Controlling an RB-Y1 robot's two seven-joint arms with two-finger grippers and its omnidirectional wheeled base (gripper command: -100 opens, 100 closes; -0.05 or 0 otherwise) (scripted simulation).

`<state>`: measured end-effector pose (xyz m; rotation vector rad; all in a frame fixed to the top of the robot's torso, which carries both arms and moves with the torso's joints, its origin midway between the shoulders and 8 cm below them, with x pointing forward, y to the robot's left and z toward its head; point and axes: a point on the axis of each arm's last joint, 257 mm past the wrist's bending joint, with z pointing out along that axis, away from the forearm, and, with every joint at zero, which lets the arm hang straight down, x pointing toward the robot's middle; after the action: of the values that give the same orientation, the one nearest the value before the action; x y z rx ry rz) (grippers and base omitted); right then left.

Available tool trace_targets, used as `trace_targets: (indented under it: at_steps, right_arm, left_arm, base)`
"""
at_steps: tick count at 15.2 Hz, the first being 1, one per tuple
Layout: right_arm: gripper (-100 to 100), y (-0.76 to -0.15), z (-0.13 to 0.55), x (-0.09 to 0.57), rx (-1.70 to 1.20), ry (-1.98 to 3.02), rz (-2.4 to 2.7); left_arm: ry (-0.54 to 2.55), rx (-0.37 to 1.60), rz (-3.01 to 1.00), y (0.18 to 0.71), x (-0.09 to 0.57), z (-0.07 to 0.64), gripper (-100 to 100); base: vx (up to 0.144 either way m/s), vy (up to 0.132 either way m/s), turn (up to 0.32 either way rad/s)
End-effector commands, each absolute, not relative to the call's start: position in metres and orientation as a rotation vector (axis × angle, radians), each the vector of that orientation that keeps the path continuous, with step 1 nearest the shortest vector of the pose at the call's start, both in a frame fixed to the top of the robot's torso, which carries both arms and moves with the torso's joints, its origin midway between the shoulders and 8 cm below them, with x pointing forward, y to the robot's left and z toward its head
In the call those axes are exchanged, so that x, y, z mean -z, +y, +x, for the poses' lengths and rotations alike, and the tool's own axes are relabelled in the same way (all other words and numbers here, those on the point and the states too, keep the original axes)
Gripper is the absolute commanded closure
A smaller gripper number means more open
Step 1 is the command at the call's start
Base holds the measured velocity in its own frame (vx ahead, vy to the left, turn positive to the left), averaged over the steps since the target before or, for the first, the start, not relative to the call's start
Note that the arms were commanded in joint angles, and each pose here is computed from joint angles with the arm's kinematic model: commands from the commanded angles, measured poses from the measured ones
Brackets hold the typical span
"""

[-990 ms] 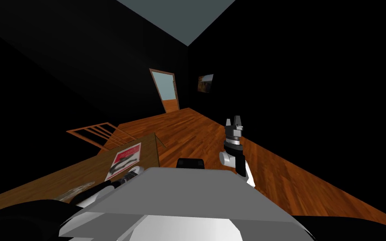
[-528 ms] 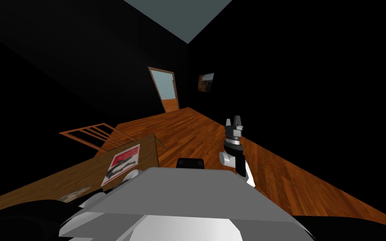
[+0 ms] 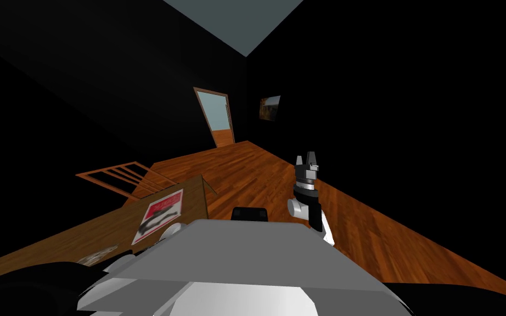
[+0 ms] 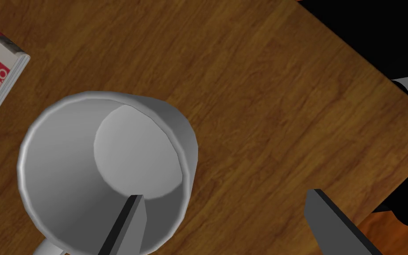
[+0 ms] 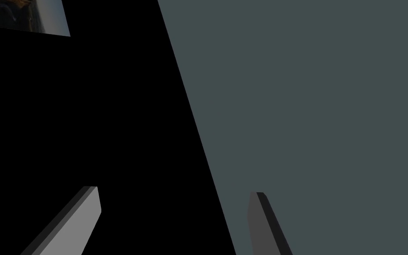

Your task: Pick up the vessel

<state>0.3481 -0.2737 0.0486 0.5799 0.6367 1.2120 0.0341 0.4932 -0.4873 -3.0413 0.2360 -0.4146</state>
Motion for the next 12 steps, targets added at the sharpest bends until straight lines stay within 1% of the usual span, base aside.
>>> trace_targets:
  at_steps: [1, 6, 12]
  right_arm:
    - [0, -0.274, 0.348, -0.049, -1.212, 0.637, 0.580]
    - [0, -0.274, 0.348, -0.049, -1.212, 0.637, 0.580]
    - [0, -0.274, 0.348, -0.049, -1.212, 0.637, 0.580]
  left_arm:
    - [0.236, 0.415, -3.041, 0.493, 0.487, 0.034, -100]
    - [0.230, 0.412, -3.046, 0.493, 0.488, 0.033, -100]
    - [0.196, 0.410, -3.046, 0.491, 0.510, 0.041, -100]
  base:
    - [0.022, -0.001, 0.012]
    - [0.003, 0.000, 0.007]
    - [-0.019, 0.003, -0.062]
